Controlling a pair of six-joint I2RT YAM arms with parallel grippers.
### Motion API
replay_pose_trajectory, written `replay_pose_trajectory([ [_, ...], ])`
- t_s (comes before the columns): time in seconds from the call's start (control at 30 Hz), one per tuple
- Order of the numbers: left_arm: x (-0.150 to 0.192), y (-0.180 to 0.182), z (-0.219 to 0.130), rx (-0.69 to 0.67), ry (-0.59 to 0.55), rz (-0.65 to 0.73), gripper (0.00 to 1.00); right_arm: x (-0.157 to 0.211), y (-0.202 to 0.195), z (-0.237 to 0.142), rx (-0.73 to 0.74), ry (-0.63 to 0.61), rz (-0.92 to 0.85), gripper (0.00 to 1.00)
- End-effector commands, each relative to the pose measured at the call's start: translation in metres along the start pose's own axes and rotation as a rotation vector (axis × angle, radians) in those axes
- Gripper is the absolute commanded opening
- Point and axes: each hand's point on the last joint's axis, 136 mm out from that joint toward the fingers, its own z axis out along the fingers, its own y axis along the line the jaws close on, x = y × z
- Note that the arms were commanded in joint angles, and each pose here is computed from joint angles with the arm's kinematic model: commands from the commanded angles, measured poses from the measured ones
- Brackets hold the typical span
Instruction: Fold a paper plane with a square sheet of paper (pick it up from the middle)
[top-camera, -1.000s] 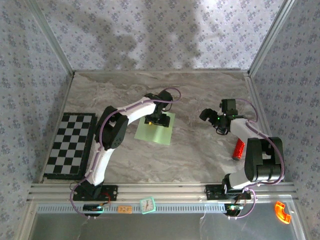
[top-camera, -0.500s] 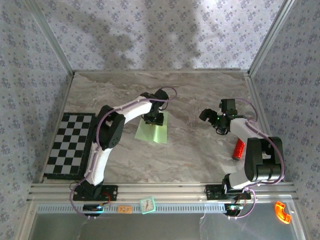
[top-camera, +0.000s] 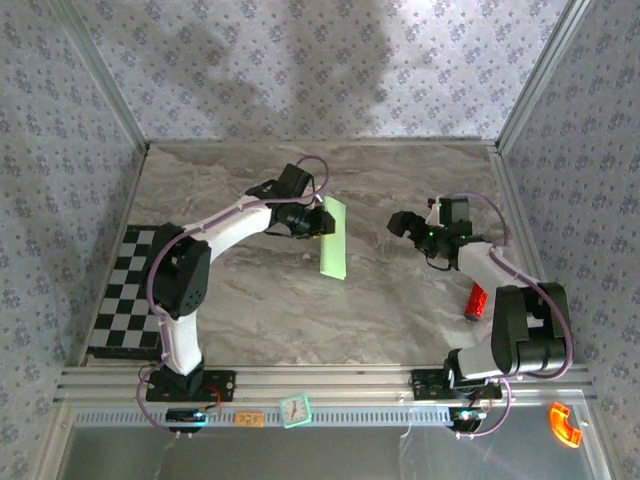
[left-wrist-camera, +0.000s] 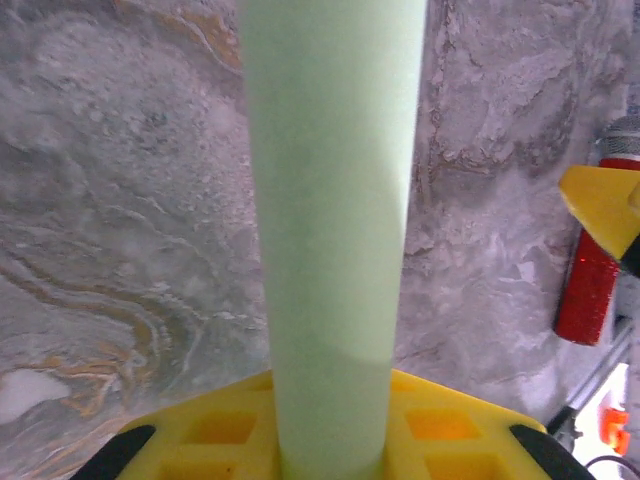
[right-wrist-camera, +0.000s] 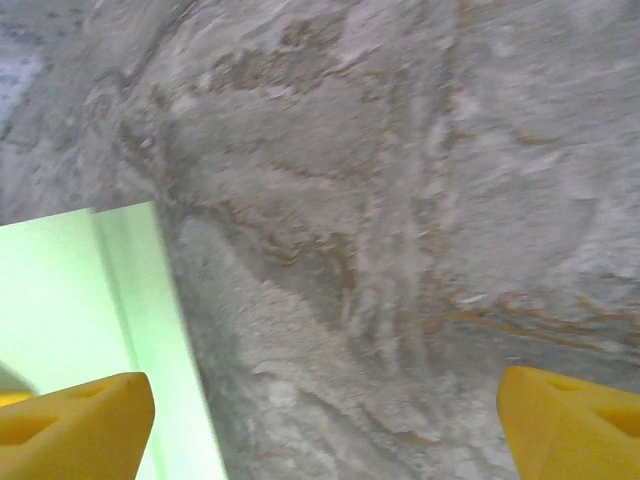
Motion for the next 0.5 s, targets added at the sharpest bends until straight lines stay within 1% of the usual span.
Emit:
replay_pose_trajectory([
  [0.0,0.007,0.012,0.017,0.038,0.050,-0.053,0.25,0.008,0.028,0.004,-0.107,0.023,-0.049,0.89],
  [0.2,0.017,0.054,0.034,-0.093,0.099,-0.059,0.24,0.038,0.043,0.027,-0.130,0.117,-0.076,0.79],
  [0.27,0.020,0.065,0.037,-0.137,0.111,-0.058,0.25,0.048,0.046,0.035,-0.130,0.149,-0.063,0.73],
  [0.47,0.022,0.085,0.045,-0.215,0.123,-0.054,0.25,0.070,0.058,0.060,-0.132,0.235,-0.080,0.51],
])
